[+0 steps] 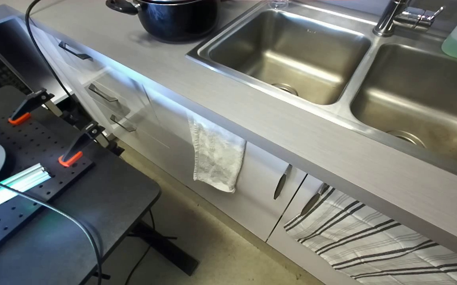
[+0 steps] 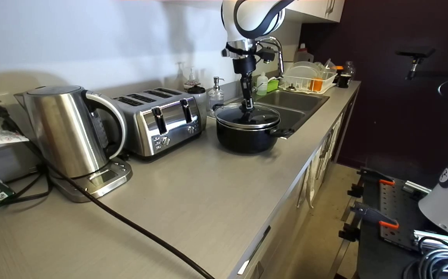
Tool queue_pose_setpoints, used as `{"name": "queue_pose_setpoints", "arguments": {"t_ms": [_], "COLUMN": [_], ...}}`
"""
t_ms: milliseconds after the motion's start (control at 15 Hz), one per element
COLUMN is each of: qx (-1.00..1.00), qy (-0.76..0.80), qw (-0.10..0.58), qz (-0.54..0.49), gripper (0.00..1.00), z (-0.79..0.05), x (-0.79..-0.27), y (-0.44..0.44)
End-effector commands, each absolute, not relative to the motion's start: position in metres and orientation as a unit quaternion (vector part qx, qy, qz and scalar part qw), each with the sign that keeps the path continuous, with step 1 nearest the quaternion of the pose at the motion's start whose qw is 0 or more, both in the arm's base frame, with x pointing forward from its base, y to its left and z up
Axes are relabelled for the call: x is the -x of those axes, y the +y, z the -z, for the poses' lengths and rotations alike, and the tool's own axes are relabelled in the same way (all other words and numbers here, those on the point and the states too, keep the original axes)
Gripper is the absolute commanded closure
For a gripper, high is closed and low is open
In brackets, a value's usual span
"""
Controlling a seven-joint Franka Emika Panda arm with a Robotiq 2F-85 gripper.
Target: Put the glass lid on the black pot.
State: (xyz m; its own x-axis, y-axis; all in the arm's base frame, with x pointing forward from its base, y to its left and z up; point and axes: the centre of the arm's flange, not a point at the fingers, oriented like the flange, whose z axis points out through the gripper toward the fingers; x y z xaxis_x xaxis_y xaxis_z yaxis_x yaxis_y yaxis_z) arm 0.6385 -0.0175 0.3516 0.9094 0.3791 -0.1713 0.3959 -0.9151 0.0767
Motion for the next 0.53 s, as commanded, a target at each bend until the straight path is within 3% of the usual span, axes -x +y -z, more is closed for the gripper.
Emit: {"name": "queue_pose_setpoints", "arguments": {"t_ms": [0,467], "qx": [-0.978,-0.978], "qy": [0.187,0.187], "qw": [0.045,0.043], "qz": [0.077,0.085], "gripper": [0.75,0.75], "z": [-0.3624,-0.3534], "x": [-0.6420,-0.6432], "y": [-0.0225,-0.0226]}}
